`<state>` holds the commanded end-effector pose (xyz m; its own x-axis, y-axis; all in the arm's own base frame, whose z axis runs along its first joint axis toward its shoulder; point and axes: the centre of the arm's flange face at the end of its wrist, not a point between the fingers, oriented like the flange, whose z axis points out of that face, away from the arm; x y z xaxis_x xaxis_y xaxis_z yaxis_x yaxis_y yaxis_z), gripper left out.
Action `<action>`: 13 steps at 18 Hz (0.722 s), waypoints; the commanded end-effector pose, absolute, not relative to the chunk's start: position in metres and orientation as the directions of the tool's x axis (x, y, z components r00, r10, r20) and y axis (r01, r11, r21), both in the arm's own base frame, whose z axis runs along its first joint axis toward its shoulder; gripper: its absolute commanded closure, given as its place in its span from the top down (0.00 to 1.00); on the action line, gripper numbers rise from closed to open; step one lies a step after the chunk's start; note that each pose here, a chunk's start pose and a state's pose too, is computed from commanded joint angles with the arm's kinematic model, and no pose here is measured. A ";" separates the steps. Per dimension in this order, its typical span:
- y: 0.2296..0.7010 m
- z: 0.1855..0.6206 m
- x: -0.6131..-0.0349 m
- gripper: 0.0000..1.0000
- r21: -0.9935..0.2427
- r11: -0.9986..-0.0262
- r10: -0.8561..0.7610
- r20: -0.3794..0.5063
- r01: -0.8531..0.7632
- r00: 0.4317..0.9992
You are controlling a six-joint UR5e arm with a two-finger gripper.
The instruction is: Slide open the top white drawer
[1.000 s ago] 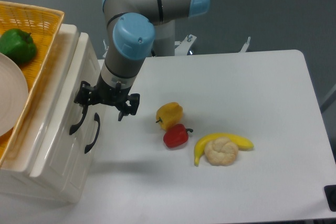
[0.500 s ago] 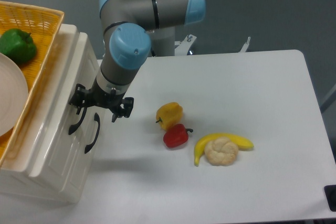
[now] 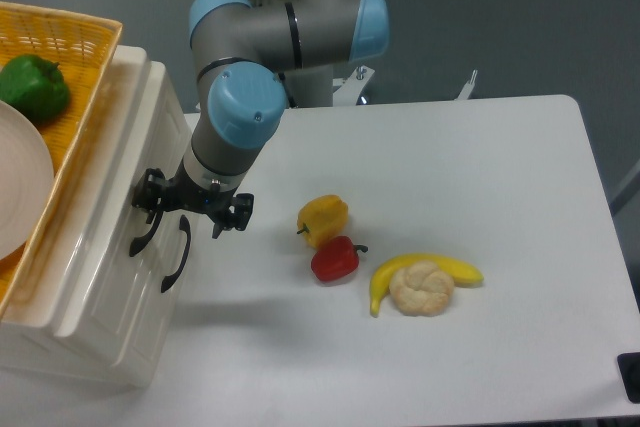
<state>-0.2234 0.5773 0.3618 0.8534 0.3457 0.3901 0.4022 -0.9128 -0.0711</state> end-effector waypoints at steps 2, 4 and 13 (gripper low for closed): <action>0.576 0.362 -0.226 1.00 -0.068 -0.914 0.350 0.366 0.400 0.862; 0.575 0.363 -0.228 1.00 -0.065 -0.914 0.354 0.350 0.400 0.867; 0.569 0.366 -0.242 1.00 -0.073 -0.915 0.355 0.323 0.397 0.877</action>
<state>-0.2416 0.5695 0.3661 0.8772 0.3549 0.3233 0.3972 -0.9148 -0.0735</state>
